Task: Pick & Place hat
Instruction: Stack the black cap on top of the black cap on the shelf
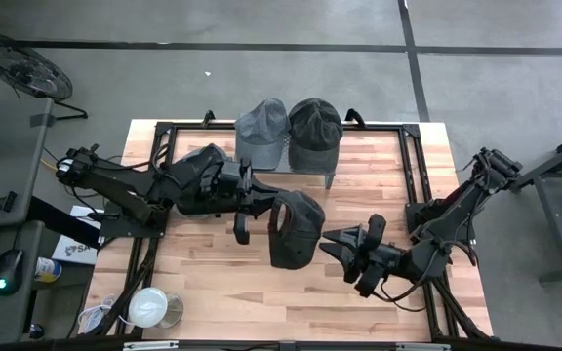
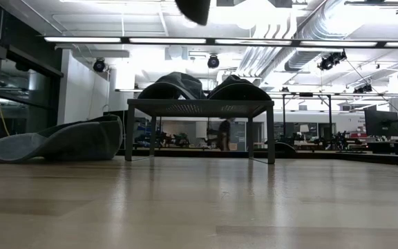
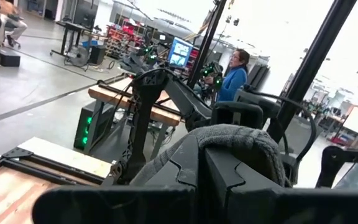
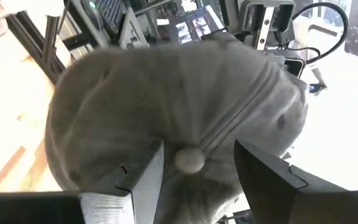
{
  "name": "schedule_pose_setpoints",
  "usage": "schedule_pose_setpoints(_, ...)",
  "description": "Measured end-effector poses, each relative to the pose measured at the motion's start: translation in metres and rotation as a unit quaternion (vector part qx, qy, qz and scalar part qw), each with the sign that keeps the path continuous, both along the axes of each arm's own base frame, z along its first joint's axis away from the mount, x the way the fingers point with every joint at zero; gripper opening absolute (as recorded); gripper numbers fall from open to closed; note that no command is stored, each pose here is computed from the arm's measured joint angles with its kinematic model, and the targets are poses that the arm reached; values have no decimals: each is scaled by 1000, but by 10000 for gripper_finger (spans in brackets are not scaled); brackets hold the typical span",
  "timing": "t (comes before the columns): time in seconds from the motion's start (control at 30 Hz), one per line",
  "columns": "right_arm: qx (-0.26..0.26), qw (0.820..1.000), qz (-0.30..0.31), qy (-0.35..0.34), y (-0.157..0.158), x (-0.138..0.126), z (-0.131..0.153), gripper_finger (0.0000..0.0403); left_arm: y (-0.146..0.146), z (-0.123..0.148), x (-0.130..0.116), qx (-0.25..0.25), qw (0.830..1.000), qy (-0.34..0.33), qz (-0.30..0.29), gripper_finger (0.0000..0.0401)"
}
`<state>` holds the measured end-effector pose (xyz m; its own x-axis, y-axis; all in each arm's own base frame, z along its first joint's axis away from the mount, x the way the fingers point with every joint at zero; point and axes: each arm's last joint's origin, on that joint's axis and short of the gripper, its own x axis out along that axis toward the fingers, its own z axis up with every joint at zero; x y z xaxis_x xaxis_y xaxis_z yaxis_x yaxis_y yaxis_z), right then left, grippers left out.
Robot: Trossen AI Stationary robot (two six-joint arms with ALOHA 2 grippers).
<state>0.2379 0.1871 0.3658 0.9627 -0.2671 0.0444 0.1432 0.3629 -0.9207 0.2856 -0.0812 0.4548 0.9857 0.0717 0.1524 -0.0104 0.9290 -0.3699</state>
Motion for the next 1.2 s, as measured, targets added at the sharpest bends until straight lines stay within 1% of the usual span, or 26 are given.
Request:
schedule_pose_setpoints(0.23, -23, 1000, -17, 8, -1, 0, 0, 191, 0, 1, 0, -15, 1000, -8, 0, 0)
schedule_pose_setpoints(0.5, -70, 997, -35, 25, -2, -1, 0, 191, 0, 1, 1, -26, 1000, -8, -1, 0)
schedule_pose_setpoints(0.7, -111, 992, -37, 38, -2, -1, 0, 191, 0, 0, 1, -37, 999, -7, -3, 0)
schedule_pose_setpoints(0.8, -122, 991, -36, 42, -1, -1, -1, 191, 0, 0, 1, -43, 999, -7, 0, 0)
schedule_pose_setpoints(0.93, -148, 987, -35, 51, -1, -1, -1, 191, 0, 0, 1, -65, 998, -8, -1, 0)
schedule_pose_setpoints(1.03, -166, 984, -28, 55, -1, -1, -1, 191, 0, 0, 1, -72, 997, -9, -1, 0)
schedule_pose_setpoints(1.2, -173, 983, -28, 57, -1, 0, -1, 191, -1, -4, 5, -81, 997, -3, 3, 0)
